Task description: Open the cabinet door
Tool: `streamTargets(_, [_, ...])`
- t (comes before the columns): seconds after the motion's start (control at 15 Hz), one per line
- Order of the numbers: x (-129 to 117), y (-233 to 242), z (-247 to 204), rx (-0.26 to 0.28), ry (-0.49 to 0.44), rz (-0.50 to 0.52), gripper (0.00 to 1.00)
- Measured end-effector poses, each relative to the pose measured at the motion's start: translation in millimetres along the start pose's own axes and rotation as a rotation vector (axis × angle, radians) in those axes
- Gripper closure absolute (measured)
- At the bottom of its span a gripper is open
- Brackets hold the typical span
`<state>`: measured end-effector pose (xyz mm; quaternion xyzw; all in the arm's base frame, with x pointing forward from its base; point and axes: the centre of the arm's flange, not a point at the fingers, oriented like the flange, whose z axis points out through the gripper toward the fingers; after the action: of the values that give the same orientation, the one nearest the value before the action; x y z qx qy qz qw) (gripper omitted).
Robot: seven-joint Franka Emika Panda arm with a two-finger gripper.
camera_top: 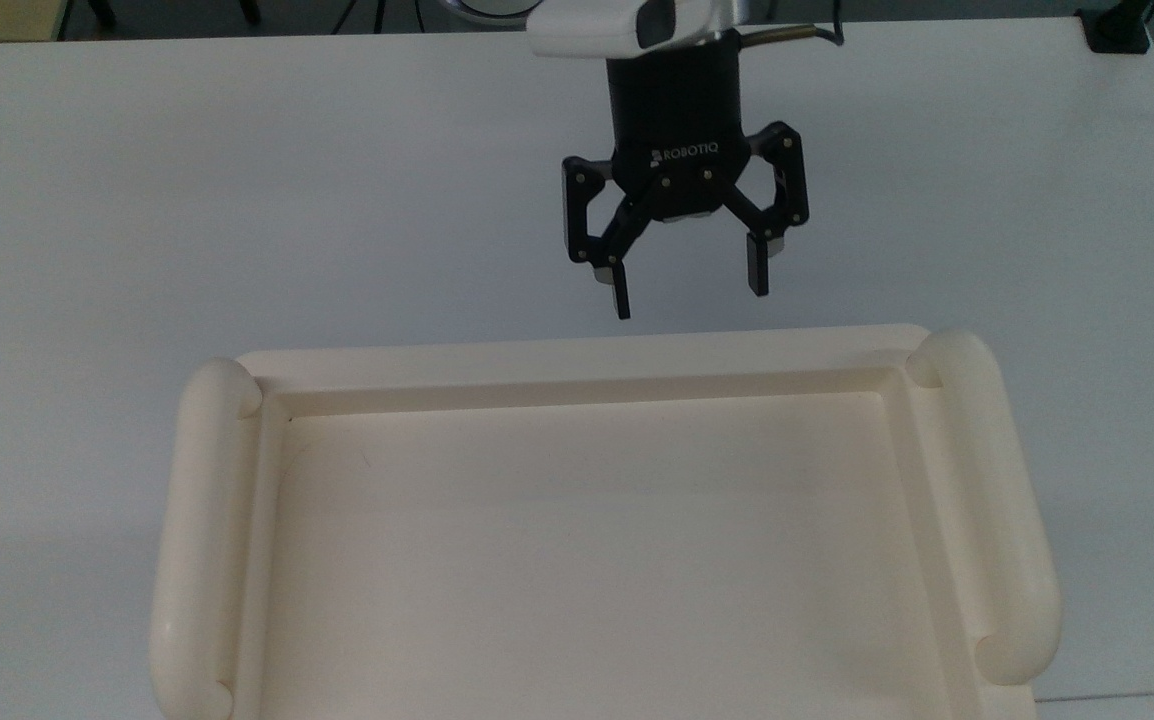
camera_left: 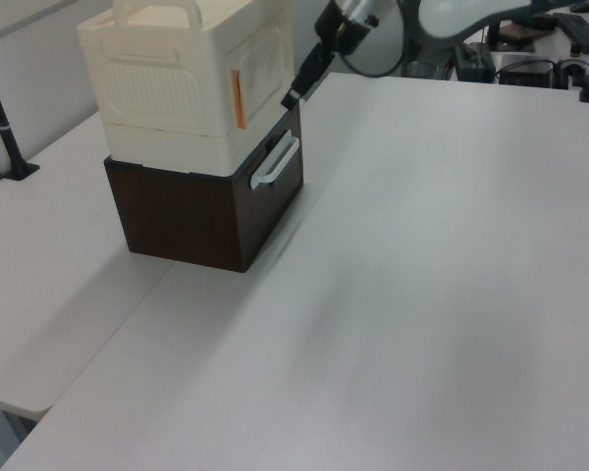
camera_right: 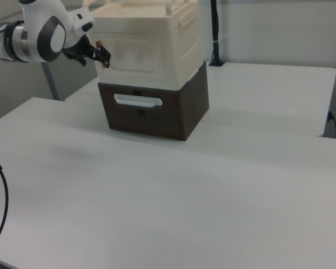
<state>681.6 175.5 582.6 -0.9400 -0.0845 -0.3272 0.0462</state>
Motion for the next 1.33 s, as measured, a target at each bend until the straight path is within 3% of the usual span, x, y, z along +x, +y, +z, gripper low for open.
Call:
streamTargets(0.33, [10, -23, 36, -0.068, 0.146, -0.019, 0.04])
streamTargets(0.67, [15, -42, 49, -0.124, 0.194, -0.025, 0.07])
streamTargets(0.8, [14, -47, 50, -0.135, 0.2, -0.024, 0.14])
streamTargets(0.87, [14, -51, 50, -0.131, 0.201, -0.015, 0.29])
streamTargets(0.93, [14, -54, 50, -0.128, 0.202, -0.008, 0.35])
streamTargets(1.0, [13, -57, 50, -0.123, 0.204, 0.006, 0.35])
streamTargets(1.06, [14, -59, 49, -0.12, 0.206, 0.019, 0.44])
streamTargets(1.33, [18, -59, 44, -0.117, 0.221, 0.05, 0.52])
